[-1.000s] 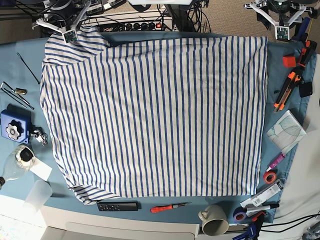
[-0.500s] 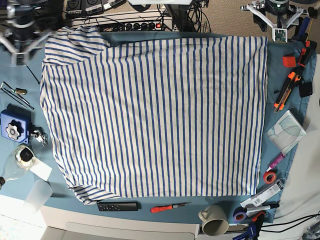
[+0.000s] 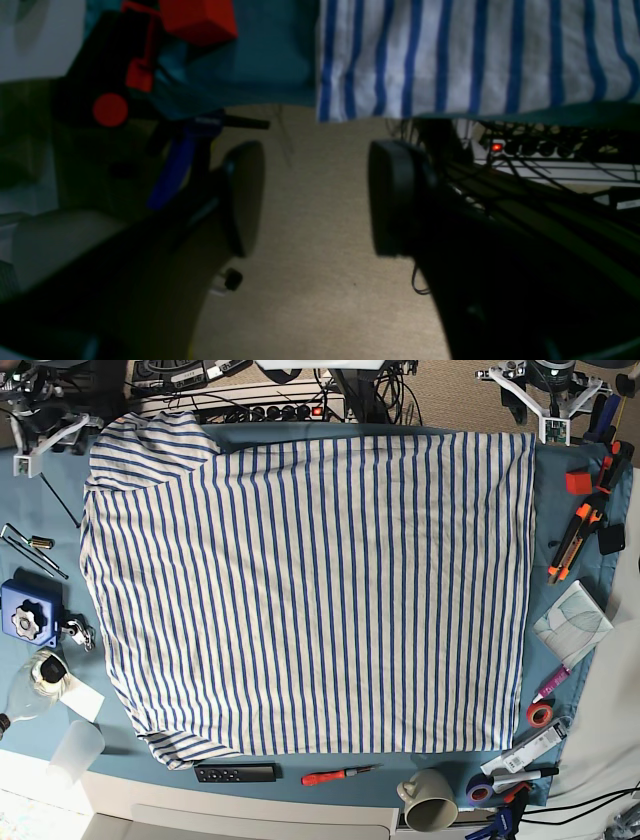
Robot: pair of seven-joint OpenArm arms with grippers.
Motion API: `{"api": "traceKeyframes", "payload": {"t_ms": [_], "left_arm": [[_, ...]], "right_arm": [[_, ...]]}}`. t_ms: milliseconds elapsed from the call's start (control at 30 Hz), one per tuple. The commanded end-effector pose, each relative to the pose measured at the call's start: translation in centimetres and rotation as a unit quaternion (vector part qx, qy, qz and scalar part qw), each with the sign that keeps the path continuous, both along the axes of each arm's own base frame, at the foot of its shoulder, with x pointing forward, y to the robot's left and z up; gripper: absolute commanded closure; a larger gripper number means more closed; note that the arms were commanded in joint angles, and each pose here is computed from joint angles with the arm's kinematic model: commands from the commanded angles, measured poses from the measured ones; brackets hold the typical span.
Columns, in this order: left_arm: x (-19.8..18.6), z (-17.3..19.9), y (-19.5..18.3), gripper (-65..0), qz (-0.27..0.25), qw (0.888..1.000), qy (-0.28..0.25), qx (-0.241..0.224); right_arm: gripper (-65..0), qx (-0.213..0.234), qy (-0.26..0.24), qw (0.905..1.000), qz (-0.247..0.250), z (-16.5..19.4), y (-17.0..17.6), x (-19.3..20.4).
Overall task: Fold the T-shirt properly
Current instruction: 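Lower both grippers to the collar-edge corners of the striped shirt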
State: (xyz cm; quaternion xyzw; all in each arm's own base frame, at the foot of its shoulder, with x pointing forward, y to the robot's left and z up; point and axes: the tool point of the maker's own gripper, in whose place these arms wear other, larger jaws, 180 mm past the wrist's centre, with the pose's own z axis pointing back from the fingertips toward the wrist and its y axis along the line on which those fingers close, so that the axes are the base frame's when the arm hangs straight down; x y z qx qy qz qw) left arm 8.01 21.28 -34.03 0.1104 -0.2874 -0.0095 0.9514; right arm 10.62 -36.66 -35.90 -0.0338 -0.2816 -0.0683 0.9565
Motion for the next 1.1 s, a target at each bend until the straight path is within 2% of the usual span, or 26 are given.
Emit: {"api": "traceKeyframes", "payload": {"t_ms": [0,100,200,267,567,733,833,933,1067], "left_arm": [[0.2,0.6,0.1,-33.6,-0.003,1.0,-0.009,0.006],[0.2,0.6,0.1,-33.6,-0.003,1.0,-0.01,0.006],[0.3,0.6,0.1,-33.6,-0.003,1.0,-0.011,0.006],[0.3,0.6,0.1,-33.6,-0.003,1.0,-0.011,0.006],[0.4,0.7,0.1,-33.6,-0.004,1.0,-0.015,0.006],[0.4,0.7,0.1,-33.6,-0.004,1.0,-0.015,0.006],[0.4,0.7,0.1,-33.6,-0.004,1.0,-0.015,0.006],[0.4,0.7,0.1,-33.6,-0.004,1.0,-0.015,0.006],[0.4,0.7,0.1,-33.6,-0.004,1.0,-0.015,0.006]], "right_arm": [[-24.7,-0.007,-0.012,0.9999,0.004,0.9,-0.4,0.5],[-24.7,-0.002,-0.001,1.0,0.004,0.6,-0.3,0.1],[-24.7,0.03,0.003,0.9993,0.021,0.4,1.1,0.0],[-24.7,0.043,-0.011,0.9987,0.022,0.7,1.5,0.5],[-24.7,0.037,-0.021,0.9989,0.022,0.9,1.2,1.1],[-24.7,0.008,-0.018,0.9996,0.019,0.9,0.3,1.1],[-24.7,0.012,-0.024,0.9996,0.013,0.7,0.1,1.2],[-24.7,0.029,-0.023,0.9993,-0.003,-0.2,-0.2,1.3],[-24.7,0.082,-0.014,0.9966,0.0,-1.8,0.6,1.1]]}}
